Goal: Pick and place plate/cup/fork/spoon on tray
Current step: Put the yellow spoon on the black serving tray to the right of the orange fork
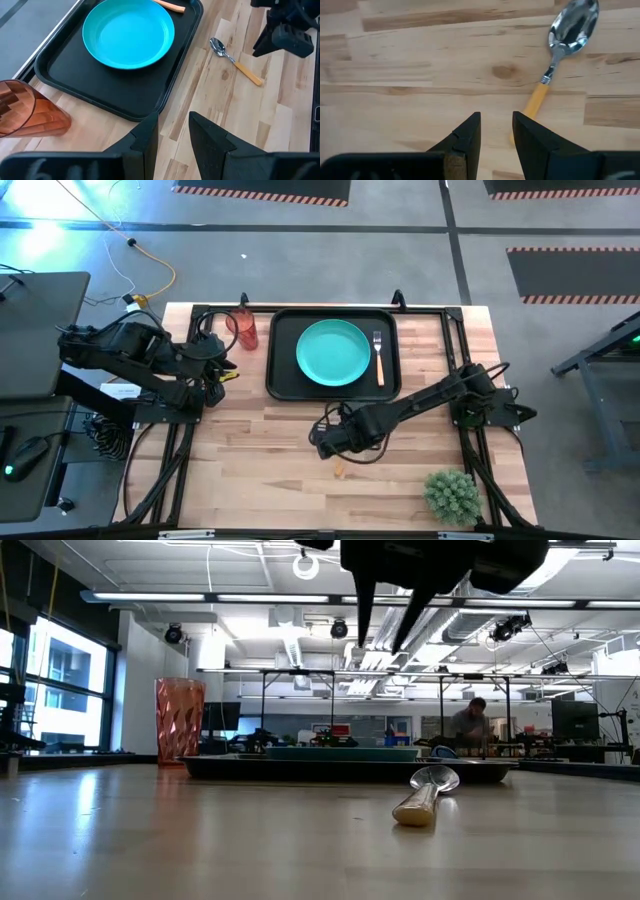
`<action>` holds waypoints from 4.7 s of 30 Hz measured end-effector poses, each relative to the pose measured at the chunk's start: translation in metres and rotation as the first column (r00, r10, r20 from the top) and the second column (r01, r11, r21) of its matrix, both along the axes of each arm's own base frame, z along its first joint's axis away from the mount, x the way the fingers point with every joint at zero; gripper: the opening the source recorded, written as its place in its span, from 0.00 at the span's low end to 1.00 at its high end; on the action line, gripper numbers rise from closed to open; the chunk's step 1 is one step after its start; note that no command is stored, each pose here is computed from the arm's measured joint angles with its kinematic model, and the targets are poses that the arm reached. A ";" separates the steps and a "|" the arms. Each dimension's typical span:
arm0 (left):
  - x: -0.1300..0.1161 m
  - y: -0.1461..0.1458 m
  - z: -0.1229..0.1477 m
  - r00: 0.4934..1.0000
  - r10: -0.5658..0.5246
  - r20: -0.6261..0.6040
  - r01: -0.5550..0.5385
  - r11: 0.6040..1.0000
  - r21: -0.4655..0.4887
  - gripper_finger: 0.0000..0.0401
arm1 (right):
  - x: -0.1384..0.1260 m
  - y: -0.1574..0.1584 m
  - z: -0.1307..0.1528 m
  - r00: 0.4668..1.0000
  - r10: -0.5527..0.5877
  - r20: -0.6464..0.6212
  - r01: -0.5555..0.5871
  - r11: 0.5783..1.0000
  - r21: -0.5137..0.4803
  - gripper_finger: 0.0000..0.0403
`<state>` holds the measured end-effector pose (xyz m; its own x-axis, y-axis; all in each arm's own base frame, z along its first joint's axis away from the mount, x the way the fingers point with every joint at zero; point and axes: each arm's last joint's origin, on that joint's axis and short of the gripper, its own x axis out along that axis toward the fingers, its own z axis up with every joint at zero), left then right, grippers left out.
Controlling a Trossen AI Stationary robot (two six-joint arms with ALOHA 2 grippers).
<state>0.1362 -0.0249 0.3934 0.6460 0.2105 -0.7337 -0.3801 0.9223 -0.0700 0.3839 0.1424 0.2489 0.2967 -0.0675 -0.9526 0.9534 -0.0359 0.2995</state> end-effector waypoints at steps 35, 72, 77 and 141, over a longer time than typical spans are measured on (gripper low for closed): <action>0.000 0.000 0.000 1.000 0.000 0.001 0.000 1.000 0.000 0.25 | 0.006 0.019 -0.064 0.954 -0.234 -0.187 0.238 0.971 -0.003 0.26; 0.000 0.000 0.000 1.000 -0.011 -0.003 0.011 1.000 0.010 0.25 | 0.006 0.022 -0.111 0.938 -0.244 -0.246 0.246 0.969 -0.023 0.23; 0.000 0.000 0.000 1.000 -0.011 -0.003 0.011 1.000 0.010 0.25 | 0.006 0.022 -0.112 0.940 -0.228 -0.253 0.229 0.973 -0.025 0.11; 0.004 0.021 0.002 0.993 0.119 0.010 -0.120 0.990 0.070 0.25 | -0.149 -0.165 0.029 0.981 -0.126 -0.148 0.044 0.886 -0.462 0.05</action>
<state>0.1399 -0.0040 0.3950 0.6173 0.3377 -0.7106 -0.4877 0.8729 -0.0089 0.2354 -0.0230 0.2775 0.1076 -0.5222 -0.8460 0.9904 -0.0179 0.1370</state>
